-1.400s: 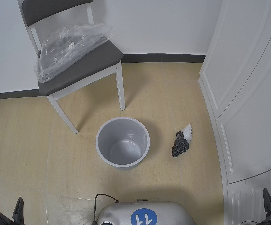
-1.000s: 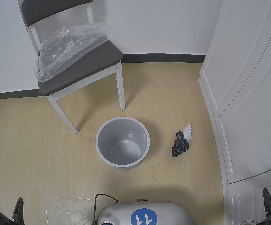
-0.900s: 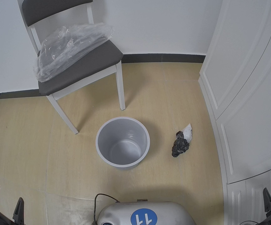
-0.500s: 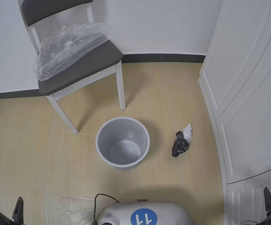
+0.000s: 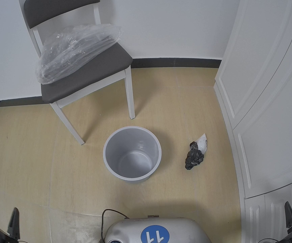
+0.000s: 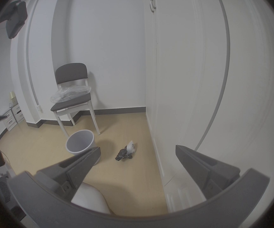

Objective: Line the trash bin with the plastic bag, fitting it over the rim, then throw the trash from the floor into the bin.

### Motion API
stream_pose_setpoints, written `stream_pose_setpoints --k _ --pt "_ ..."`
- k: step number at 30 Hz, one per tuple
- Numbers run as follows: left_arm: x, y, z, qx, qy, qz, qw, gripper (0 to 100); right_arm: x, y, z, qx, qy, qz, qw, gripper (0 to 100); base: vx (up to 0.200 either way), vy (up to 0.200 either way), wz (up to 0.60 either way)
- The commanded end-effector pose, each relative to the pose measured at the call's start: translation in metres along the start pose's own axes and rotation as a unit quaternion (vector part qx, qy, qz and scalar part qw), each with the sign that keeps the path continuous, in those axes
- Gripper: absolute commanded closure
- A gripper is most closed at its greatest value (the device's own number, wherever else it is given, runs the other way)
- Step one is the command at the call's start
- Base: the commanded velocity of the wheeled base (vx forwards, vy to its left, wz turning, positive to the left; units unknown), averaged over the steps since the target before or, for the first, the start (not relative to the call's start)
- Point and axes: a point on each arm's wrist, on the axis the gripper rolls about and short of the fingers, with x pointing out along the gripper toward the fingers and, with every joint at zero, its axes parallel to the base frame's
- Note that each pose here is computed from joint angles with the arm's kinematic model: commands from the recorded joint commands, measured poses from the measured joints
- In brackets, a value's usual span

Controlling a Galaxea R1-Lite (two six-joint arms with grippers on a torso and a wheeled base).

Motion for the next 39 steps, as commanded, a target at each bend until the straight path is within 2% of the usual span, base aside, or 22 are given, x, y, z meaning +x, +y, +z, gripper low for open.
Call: stream_pose_setpoints --k 1,2,3,6,10,14,15,16,17,18,19,21,24,25,27,30,32,34,36,38,39 --pt "-0.016 -0.002 0.059 -0.055 -0.143 -0.041 0.9874 0 0.0 0.0 -0.005 -0.011 0.0 -0.001 0.9999 0 0.0 0.0 0.0" --pt "-0.019 -0.003 0.066 -0.041 -0.151 -0.048 0.9865 0 0.0 0.0 -0.005 -0.019 0.0 0.001 0.9998 0 0.0 0.0 0.0" --pt "-0.023 -0.003 0.076 -0.009 -0.162 -0.052 0.9854 0 0.0 0.0 -0.005 -0.026 0.0 0.004 0.9997 0 0.0 0.0 0.0" --pt "-0.027 -0.003 0.083 0.044 -0.141 -0.048 0.9878 0 0.0 0.0 -0.005 -0.024 -0.001 0.007 0.9997 0 0.0 0.0 0.0" --pt "-0.022 -0.003 0.092 0.048 -0.094 -0.052 0.993 0 0.0 0.0 -0.005 -0.014 -0.002 0.003 0.9999 0 0.0 0.0 0.0" --pt "-0.011 -0.003 0.097 0.047 -0.067 -0.052 0.9953 0 0.0 0.0 -0.004 -0.012 -0.004 0.002 0.9999 0 0.0 0.0 0.0" --pt "-0.005 -0.003 0.099 0.046 -0.052 -0.051 0.9963 0 -0.004 0.0 0.015 0.013 -0.056 0.002 0.9984 0 0.0 0.0 0.0" --pt "-0.004 -0.003 0.099 0.046 -0.05 -0.051 0.9964 0 -0.007 0.0 0.022 0.023 -0.073 0.004 0.9971 0 0.0 0.0 0.0" --pt "0.0 -0.003 0.1 0.046 -0.039 -0.052 0.9968 0 -0.021 0.001 0.057 0.075 -0.142 0.015 0.9869 0 0.0 0.0 0.0" --pt "0.003 -0.003 0.1 0.048 -0.033 -0.052 0.997 0 -0.026 0.001 0.07 0.084 -0.146 0.016 0.9856 0 0.0 0.0 0.0" --pt "0.004 -0.003 0.101 0.049 -0.03 -0.052 0.997 0 -0.028 0.001 0.073 0.079 -0.139 0.017 0.9869 0 0.0 0.0 0.0" --pt "0.01 -0.003 0.103 0.064 -0.016 -0.049 0.9966 0 -0.03 0.001 0.074 0.044 -0.097 0.021 0.994 0 0.0 0.0 0.0" --pt "0.016 -0.003 0.104 0.087 -0.002 -0.046 0.9951 0 -0.022 0.0 0.079 0.038 -0.068 0.036 0.9964 0 0.0 0.0 0.0" --pt "0.016 -0.003 0.104 0.088 -0.001 -0.045 0.9951 0 -0.022 0.0 0.079 0.038 -0.065 0.037 0.9965 0 0.0 0.0 0.0" --pt "0.019 -0.003 0.108 0.098 0.0 -0.037 0.9945 0 -0.009 0.0 0.101 0.034 -0.061 0.052 0.9962 0 0.0 0.0 0.0" --pt "0.021 -0.002 0.121 0.106 -0.008 -0.022 0.9941 0 0.011 0.002 0.126 0.021 -0.055 0.053 0.9968 0 0.0 0.0 0.0" --pt "0.021 -0.002 0.125 0.109 -0.011 -0.02 0.9938 0 0.014 0.003 0.133 0.017 -0.058 0.053 0.9967 0 0.0 0.0 0.0" --pt "0.031 -0.002 0.148 0.114 -0.008 -0.011 0.9934 0 0.024 0.004 0.158 0.008 -0.071 0.055 0.9959 0 0.0 0.0 0.0" --pt "0.044 -0.002 0.16 0.113 0.004 -0.006 0.9935 0 0.028 0.005 0.17 -0.001 -0.075 0.057 0.9955 0 0.0 0.0 0.0" --pt "0.045 -0.002 0.16 0.113 0.005 -0.005 0.9935 0 0.029 0.005 0.171 -0.002 -0.076 0.057 0.9954 0 0.0 0.0 0.0" --pt "0.071 -0.001 0.174 0.116 0.029 0.006 0.9928 0 0.035 0.006 0.176 -0.004 -0.07 0.066 0.9954 0 0.0 0.0 0.0"
